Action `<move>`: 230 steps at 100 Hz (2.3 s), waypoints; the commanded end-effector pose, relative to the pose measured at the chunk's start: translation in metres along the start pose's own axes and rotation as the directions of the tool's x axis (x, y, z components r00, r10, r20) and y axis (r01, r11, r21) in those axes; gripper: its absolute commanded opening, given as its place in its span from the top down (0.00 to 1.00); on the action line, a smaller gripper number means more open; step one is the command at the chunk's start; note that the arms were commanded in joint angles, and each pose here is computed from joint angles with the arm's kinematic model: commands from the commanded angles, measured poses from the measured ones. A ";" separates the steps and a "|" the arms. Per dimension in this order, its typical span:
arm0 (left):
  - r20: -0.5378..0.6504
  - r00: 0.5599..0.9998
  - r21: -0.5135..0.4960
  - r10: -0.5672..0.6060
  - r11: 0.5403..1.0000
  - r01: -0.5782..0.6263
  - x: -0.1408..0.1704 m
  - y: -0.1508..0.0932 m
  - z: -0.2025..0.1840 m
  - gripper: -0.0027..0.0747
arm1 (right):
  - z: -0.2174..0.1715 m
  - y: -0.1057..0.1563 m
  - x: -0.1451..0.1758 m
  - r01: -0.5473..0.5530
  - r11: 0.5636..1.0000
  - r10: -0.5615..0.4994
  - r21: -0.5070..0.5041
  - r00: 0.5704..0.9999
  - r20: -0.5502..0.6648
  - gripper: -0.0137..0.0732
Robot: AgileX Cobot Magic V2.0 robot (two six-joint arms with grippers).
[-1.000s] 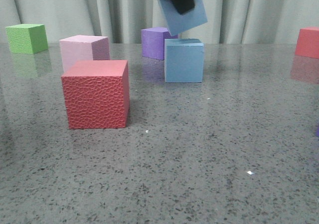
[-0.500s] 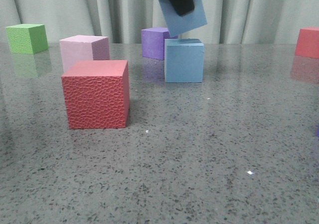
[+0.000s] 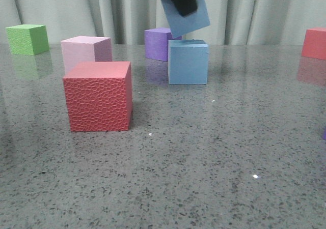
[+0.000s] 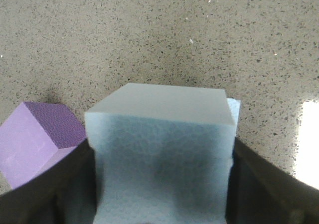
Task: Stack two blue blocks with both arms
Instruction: 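Lower the held cube onto the placed light-blue cube, aligning it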
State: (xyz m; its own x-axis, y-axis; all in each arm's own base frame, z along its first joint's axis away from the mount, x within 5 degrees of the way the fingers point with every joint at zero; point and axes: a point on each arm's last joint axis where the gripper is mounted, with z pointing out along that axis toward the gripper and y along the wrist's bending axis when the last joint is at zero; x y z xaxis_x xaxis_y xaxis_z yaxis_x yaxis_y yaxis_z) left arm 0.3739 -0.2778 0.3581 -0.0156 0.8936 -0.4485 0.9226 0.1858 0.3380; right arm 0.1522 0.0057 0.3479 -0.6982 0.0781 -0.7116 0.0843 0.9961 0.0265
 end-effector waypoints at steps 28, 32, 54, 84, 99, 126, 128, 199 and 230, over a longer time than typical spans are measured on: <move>0.045 0.999 -0.021 0.013 1.000 -0.012 -0.008 -0.005 -0.031 0.59 | -0.008 -0.001 -0.011 0.006 1.000 -0.005 -0.004 0.996 0.093 0.15; 0.040 0.999 -0.020 0.013 1.000 -0.012 -0.007 -0.005 -0.030 0.59 | -0.008 -0.001 -0.011 0.006 1.000 -0.005 -0.004 0.996 0.093 0.15; 0.039 0.999 -0.019 0.035 0.999 -0.034 -0.009 -0.007 -0.029 0.59 | -0.008 -0.001 -0.011 0.006 1.000 -0.005 -0.005 0.996 0.094 0.15; 0.039 0.998 -0.019 0.041 0.999 -0.040 -0.009 -0.007 -0.029 0.59 | -0.008 -0.001 -0.011 0.006 1.000 -0.005 -0.005 0.996 0.094 0.15; 0.039 0.998 -0.019 0.043 0.999 -0.042 -0.009 -0.007 -0.029 0.58 | -0.008 -0.001 -0.011 0.006 1.000 -0.005 -0.005 0.996 0.094 0.15; 0.039 0.998 -0.019 0.045 0.999 -0.044 -0.009 -0.007 -0.029 0.58 | -0.008 -0.001 -0.011 0.006 1.000 -0.005 -0.005 0.996 0.094 0.15; 0.039 0.998 -0.019 0.045 0.999 -0.044 -0.009 -0.007 -0.029 0.57 | -0.008 -0.001 -0.011 0.006 1.000 -0.005 -0.005 0.996 0.094 0.15; 0.042 0.998 -0.016 0.043 0.999 -0.043 -0.009 -0.007 -0.029 0.18 | -0.008 -0.001 -0.011 0.006 1.000 -0.005 -0.005 0.996 0.094 0.15; 0.046 0.998 -0.020 0.044 0.999 -0.043 -0.009 -0.007 -0.032 0.15 | -0.008 -0.001 -0.011 0.006 1.000 -0.005 -0.005 0.996 0.094 0.15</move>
State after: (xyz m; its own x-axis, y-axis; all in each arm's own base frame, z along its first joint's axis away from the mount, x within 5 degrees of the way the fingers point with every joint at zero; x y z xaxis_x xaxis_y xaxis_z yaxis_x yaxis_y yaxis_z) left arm 0.3731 -0.2796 0.3502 0.0046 0.9084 -0.4181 0.9287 0.1512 0.3387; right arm 0.1525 0.0058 0.3482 -0.6951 0.0779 -0.7147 0.0835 0.9961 0.0273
